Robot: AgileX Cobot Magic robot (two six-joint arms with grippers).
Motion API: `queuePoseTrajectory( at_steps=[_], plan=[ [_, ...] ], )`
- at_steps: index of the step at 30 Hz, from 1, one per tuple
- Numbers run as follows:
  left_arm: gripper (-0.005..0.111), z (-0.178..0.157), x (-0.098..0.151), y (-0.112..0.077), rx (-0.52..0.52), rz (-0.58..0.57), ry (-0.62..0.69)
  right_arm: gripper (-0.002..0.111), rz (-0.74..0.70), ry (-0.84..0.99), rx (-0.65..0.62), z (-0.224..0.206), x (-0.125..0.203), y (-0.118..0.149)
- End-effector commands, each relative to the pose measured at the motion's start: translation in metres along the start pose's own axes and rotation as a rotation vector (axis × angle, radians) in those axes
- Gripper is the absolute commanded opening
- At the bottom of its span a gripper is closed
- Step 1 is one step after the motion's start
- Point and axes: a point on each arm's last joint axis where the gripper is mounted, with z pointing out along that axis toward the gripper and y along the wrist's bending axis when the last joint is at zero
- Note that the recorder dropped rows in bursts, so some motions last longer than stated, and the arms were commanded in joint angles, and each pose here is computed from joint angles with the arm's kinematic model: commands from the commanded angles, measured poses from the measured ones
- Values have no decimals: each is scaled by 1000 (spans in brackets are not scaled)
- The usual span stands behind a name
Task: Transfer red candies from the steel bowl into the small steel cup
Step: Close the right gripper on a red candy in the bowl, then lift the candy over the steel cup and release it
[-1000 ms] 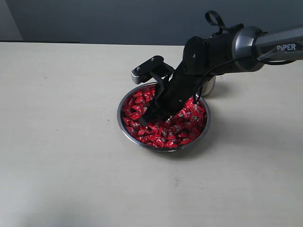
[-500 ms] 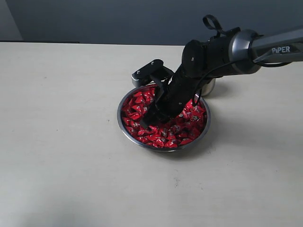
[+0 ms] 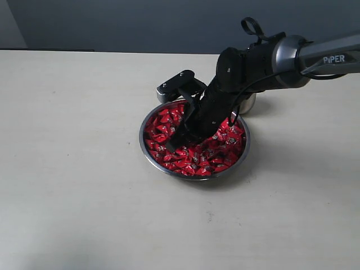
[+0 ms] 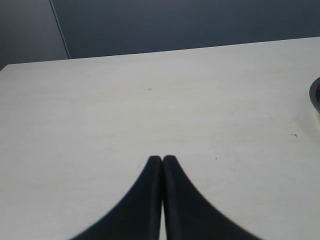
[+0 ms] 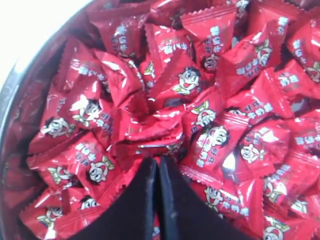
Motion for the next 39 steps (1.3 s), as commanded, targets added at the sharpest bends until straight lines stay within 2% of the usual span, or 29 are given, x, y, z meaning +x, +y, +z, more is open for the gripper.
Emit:
queuePoseTrajectory(
  at_steps=[1,10,14,19,26,33,39],
  plan=[
    [0,0,0,0,-1,0,-11,0,-9,-24,12,-6,-4,0],
    [0,0,0,0,-1,0,-11,0,-46,-89,68,-33,-13,0],
    [0,0,0,0,-1,0,-11,0,-18,-98,167,-44,-15,-7],
    [0,0,0,0,-1,0,-11,0,115,-171,347,-75,-15,-38],
    [0,0,0,0,-1,0,-11,0,377,-278,400,-107,-1,-95],
    [0,0,0,0,-1,0,-11,0,383,-292,430,-121,-19,-114],
    [0,0,0,0,-1,0,-11,0,397,-219,417,-97,-23,-126]
  ],
)
